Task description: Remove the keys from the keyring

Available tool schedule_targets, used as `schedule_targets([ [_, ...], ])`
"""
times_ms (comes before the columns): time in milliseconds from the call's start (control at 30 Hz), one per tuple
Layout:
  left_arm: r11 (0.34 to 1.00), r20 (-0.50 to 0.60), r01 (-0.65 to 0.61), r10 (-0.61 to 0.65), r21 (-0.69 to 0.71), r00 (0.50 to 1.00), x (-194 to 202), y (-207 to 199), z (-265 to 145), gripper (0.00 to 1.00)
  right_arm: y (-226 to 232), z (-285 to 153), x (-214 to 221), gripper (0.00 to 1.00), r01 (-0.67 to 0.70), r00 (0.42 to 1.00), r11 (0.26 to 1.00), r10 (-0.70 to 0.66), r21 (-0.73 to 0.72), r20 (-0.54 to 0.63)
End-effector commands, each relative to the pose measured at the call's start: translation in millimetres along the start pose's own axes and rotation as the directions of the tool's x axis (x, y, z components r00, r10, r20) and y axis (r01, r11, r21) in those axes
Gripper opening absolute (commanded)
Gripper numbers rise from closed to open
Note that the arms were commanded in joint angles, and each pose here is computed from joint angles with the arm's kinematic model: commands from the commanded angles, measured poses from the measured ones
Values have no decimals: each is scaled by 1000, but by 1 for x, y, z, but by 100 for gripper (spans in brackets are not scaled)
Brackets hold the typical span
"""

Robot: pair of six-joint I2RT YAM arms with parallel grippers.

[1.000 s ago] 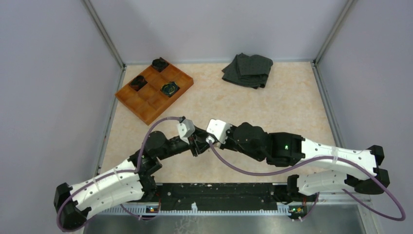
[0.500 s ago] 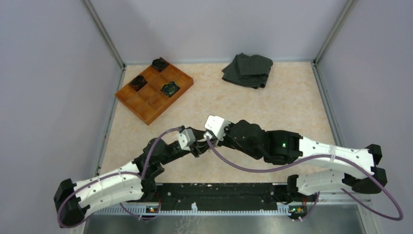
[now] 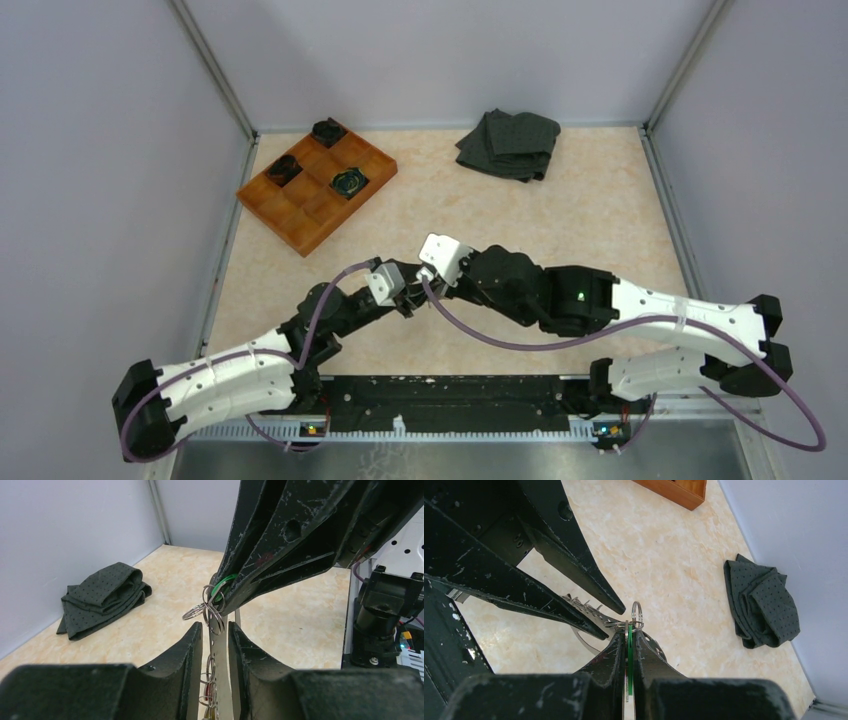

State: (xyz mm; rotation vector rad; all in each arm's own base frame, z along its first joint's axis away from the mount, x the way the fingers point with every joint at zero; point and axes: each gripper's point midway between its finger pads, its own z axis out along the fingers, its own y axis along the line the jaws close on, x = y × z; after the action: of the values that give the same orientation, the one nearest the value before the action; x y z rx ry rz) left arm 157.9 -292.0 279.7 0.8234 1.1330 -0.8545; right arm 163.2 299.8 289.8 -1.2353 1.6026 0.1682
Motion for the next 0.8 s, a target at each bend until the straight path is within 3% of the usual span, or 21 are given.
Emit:
schedule_targets([
  [0, 999, 92, -18, 21, -32, 996, -26, 6, 4, 31, -16, -8, -28, 0, -71, 995, 997, 69, 27, 73],
  [433, 1000, 89, -21, 23, -14, 996, -24, 4, 8, 28, -13, -6, -31, 0, -71, 995, 997, 70, 11, 69],
  [767, 999, 62, -30, 32, -27, 998, -19, 6, 8, 0, -24, -7, -22, 0, -67, 997, 996, 64, 65, 33],
])
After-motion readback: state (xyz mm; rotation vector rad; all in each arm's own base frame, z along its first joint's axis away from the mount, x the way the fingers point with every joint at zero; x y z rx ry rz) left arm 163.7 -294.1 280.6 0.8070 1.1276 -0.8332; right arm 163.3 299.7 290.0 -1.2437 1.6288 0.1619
